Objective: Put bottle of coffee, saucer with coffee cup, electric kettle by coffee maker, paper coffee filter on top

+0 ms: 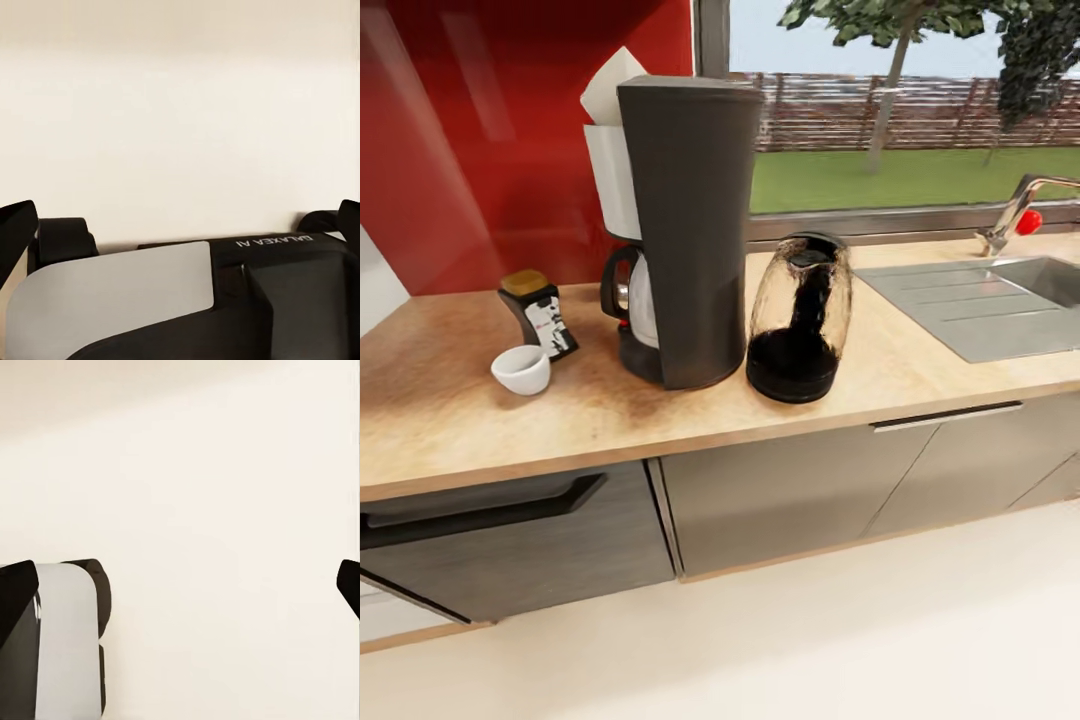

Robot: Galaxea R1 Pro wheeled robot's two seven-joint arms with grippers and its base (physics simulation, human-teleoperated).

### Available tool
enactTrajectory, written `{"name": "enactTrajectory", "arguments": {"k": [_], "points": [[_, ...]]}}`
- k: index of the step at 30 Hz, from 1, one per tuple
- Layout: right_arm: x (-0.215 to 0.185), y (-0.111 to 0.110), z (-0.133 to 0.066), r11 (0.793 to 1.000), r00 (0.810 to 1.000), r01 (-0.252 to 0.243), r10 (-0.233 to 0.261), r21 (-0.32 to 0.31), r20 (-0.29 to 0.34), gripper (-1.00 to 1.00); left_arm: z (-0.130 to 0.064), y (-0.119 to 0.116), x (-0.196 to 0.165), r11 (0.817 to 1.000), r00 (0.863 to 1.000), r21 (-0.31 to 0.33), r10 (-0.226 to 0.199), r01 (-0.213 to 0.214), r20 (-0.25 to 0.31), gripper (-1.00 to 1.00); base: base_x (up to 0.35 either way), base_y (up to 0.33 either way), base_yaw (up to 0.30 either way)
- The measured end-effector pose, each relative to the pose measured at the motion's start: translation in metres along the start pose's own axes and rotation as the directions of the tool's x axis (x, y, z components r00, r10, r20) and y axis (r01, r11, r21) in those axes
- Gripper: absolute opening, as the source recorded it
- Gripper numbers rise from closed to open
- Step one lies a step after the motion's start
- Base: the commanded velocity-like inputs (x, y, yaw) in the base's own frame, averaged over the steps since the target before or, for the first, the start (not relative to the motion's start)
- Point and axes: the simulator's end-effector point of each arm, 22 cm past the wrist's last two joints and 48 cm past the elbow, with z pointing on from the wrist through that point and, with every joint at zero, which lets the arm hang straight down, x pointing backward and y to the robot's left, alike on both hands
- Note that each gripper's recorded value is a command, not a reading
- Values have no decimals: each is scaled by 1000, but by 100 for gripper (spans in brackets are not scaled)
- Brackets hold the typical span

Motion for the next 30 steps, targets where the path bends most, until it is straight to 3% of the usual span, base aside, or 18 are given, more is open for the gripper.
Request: {"name": "enactTrajectory", "arguments": {"k": [26,29,30], "points": [[0,-1,0,1000,1000,-1,1,3,1,100,0,0,0,1000,1000,0,1,-1,0,100,12,-32,-248],[-1,-7,0,999,1000,-7,7,35,7,100,0,-1,1,1000,1000,1,0,0,0,100,113,-231,-43],[-4,-17,0,997,1000,-15,14,81,17,100,0,-1,1,1000,1000,1,0,0,-1,100,120,-252,-23]]}}
